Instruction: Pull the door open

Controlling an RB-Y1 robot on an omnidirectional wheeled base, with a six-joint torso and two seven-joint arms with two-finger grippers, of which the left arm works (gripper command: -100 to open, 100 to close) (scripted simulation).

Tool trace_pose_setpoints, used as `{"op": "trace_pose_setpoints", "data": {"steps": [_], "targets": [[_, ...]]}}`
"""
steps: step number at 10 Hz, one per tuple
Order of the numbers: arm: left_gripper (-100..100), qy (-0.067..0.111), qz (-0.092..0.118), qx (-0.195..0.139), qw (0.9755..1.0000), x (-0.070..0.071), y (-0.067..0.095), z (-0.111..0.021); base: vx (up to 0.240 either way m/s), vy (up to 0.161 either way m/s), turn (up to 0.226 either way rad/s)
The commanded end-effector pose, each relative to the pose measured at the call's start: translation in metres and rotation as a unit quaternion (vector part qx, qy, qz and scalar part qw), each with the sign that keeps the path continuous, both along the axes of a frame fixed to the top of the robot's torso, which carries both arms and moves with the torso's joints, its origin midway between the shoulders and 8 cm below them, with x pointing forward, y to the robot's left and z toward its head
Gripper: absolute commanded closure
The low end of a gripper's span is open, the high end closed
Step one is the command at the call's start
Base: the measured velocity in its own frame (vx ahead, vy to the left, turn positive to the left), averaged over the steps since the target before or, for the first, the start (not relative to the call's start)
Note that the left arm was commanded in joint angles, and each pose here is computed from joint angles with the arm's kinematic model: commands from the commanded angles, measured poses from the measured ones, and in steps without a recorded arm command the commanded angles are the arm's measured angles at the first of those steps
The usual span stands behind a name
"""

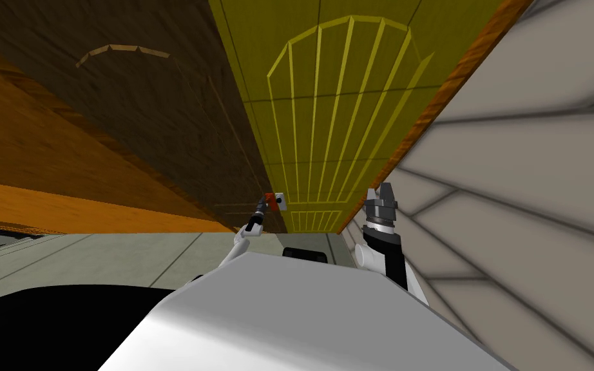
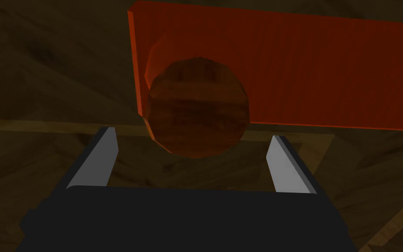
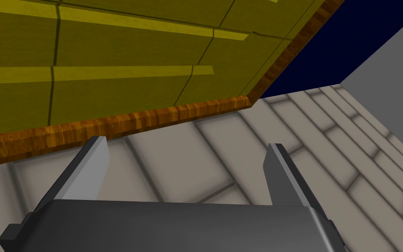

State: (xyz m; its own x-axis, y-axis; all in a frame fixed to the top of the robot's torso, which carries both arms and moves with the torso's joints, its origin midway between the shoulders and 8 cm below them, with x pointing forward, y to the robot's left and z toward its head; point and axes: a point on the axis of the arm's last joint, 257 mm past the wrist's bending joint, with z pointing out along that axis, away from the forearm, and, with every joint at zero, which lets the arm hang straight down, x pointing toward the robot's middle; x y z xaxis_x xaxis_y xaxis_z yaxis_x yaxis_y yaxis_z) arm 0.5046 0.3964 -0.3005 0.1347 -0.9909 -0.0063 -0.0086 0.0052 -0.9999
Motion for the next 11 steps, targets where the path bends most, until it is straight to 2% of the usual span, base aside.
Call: {"op": "trace_pose_setpoints", "data": {"steps": [1, 2, 7, 8, 10, 11], "targets": [[-100, 0.000, 0.000, 0.000, 1.0000, 0.000, 0.000, 0.000, 0.097, -0.057, -0.027], [100, 0.000, 0.000, 0.000, 1.0000, 0.000, 0.000, 0.000, -0.013, 0.007, 0.029], [100, 0.000, 0.000, 0.000, 1.0000, 0.000, 0.000, 0.000, -0.019, 0.008, -0.007], [100, 0.012, 0.012, 0.005, 0.9998, -0.011, 0.018, -0.008, -0.121, 0.088, 0.133], [100, 0.018, 0.020, 0.009, 0.9996, -0.018, 0.031, -0.012, -0.195, 0.116, 0.096], [-100, 0.012, 0.012, 0.006, 0.9998, -0.015, 0.019, -0.007, -0.190, 0.036, -0.005]]}}
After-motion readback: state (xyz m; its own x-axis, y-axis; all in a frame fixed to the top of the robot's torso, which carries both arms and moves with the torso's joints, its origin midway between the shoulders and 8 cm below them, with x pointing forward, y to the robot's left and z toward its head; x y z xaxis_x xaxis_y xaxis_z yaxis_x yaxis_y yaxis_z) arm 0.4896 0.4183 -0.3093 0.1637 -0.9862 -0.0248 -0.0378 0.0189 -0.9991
